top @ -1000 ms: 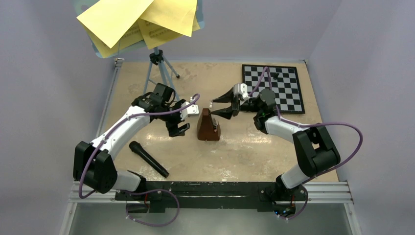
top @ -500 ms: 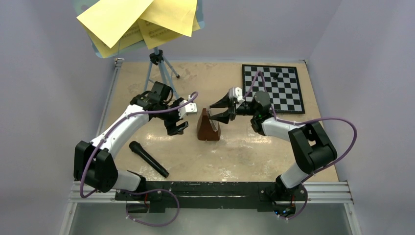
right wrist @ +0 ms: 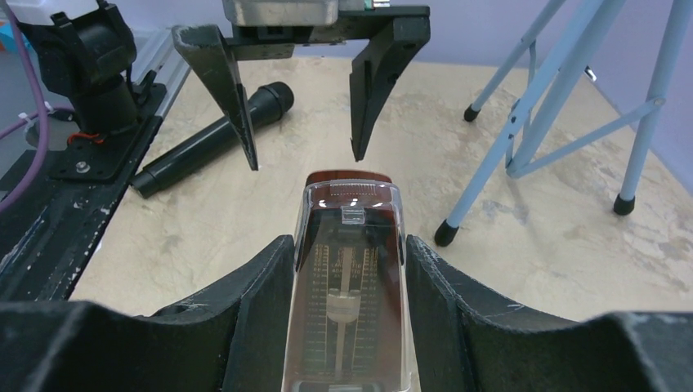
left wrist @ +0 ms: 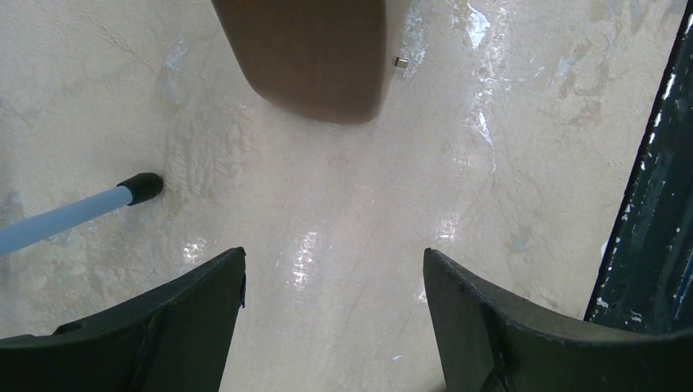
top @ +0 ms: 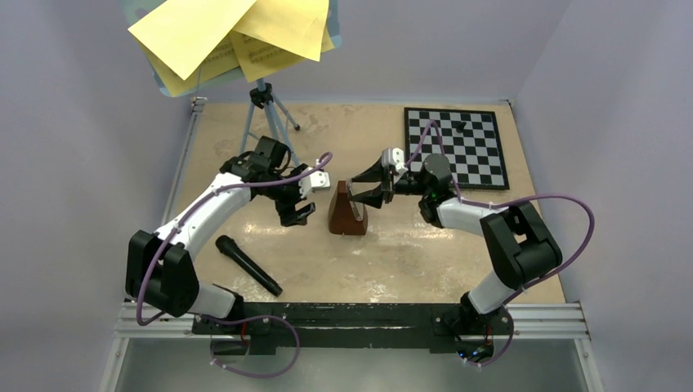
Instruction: Pack up the instrument practice props
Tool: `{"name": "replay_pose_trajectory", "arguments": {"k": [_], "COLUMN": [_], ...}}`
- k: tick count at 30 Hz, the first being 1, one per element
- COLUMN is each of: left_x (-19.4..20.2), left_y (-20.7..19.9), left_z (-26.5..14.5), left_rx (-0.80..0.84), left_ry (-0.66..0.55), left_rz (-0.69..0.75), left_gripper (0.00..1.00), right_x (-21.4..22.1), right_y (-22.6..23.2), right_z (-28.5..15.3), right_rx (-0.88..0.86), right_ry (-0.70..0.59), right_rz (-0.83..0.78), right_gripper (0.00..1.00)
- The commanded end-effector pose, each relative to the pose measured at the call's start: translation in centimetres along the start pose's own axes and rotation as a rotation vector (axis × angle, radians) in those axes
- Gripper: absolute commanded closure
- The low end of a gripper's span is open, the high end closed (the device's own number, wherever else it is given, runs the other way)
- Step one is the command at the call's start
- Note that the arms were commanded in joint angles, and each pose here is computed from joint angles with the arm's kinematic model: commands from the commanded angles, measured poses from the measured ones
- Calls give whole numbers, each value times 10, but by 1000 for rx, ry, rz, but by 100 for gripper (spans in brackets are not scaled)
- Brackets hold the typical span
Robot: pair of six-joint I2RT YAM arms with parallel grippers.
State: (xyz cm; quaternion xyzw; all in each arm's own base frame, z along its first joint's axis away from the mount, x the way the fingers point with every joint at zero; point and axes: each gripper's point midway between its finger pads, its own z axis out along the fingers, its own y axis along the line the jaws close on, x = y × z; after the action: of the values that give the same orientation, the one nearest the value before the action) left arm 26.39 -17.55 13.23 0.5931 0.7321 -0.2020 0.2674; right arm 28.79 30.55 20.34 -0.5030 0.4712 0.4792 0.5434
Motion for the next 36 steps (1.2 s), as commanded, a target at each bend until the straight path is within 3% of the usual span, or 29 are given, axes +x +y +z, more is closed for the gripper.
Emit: {"name": "replay_pose_trajectory", "arguments": {"k": [1,16,21,36], "left_x": [-19,-17,-16,-15], "left_y": [10,7,7,5], "left_z": [-5,0,-1,3], "left_rx": [-15,13,11,27], "left_ry": [-56,-58,-57,-63], "left_rz": [23,30,29,25], "left_gripper": [16,16,16,16], "right_x": [-8,-5,-8,-17], "right_y": [-8,-10,-22,-13], "right_z": [-1,7,5,8], "right_rx": [66,109,198,283], "right_ry": [-24,-22,-38,-73], "right_rz": [-60,-5,17,-66], "right_gripper": [100,100,100,100]}}
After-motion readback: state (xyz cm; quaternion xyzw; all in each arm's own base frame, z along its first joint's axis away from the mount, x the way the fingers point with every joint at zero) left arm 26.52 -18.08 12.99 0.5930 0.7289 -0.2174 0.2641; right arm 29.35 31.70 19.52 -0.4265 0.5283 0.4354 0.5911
